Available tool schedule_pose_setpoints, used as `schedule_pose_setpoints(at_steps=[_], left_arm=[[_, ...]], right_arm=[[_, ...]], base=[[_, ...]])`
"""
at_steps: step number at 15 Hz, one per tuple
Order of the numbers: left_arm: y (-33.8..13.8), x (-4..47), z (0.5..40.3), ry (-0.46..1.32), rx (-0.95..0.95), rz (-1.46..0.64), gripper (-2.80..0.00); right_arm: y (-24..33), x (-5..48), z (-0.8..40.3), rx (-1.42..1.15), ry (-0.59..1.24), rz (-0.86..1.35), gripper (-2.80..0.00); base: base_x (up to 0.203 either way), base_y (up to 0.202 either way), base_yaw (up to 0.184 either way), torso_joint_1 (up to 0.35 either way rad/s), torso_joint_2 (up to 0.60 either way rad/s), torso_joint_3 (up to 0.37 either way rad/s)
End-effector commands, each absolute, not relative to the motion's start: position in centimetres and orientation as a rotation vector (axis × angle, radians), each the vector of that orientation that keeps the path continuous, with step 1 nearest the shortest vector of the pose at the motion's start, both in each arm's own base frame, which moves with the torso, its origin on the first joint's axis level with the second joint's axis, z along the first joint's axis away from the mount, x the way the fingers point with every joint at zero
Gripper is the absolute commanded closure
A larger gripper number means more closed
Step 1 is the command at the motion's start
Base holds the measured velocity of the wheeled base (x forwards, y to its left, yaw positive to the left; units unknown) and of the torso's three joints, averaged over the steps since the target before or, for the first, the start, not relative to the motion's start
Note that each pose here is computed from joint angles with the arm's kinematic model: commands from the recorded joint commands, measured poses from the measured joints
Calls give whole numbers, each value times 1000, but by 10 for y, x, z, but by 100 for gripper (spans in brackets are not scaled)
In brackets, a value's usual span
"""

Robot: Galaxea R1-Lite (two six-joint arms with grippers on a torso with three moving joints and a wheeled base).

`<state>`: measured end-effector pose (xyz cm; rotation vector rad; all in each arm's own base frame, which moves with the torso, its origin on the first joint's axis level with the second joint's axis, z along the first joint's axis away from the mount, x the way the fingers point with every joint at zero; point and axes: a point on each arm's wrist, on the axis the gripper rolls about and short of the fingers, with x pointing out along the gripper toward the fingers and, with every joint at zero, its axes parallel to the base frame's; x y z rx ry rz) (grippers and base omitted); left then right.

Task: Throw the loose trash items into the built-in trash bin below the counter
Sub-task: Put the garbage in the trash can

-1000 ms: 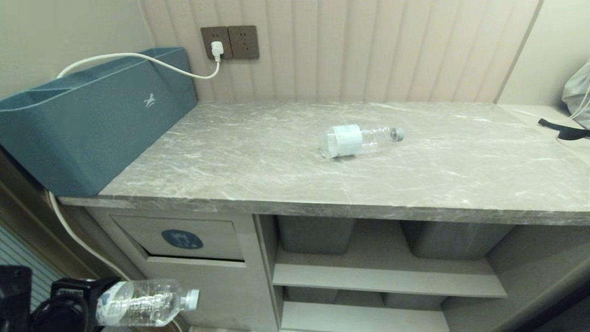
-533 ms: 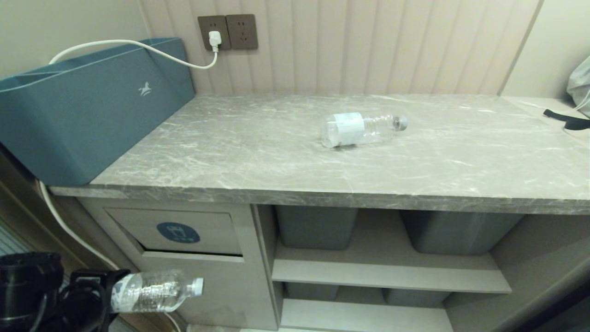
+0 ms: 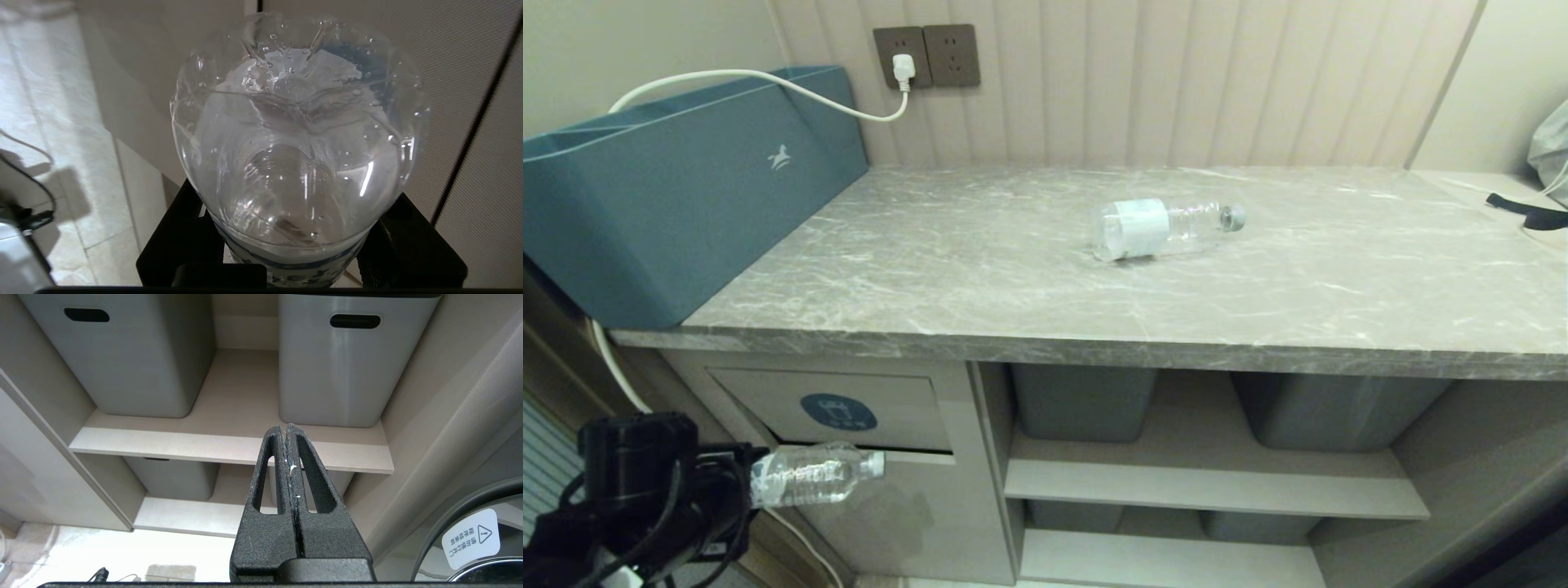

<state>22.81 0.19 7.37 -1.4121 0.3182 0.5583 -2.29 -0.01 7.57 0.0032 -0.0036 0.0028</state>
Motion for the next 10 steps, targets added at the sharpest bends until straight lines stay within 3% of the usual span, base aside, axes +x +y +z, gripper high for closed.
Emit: schedule_pose_setpoints(at_steps=[1,10], left_arm=[[4,244,50,365,-1422,578,0],[21,320,35,386,-1522,389,0]], right_arm=[[0,-23,76,3,-5,3,0],[0,-23,76,3,-5,3,0]], base=[[0,0,0,0,0,0],[0,0,0,0,0,0]])
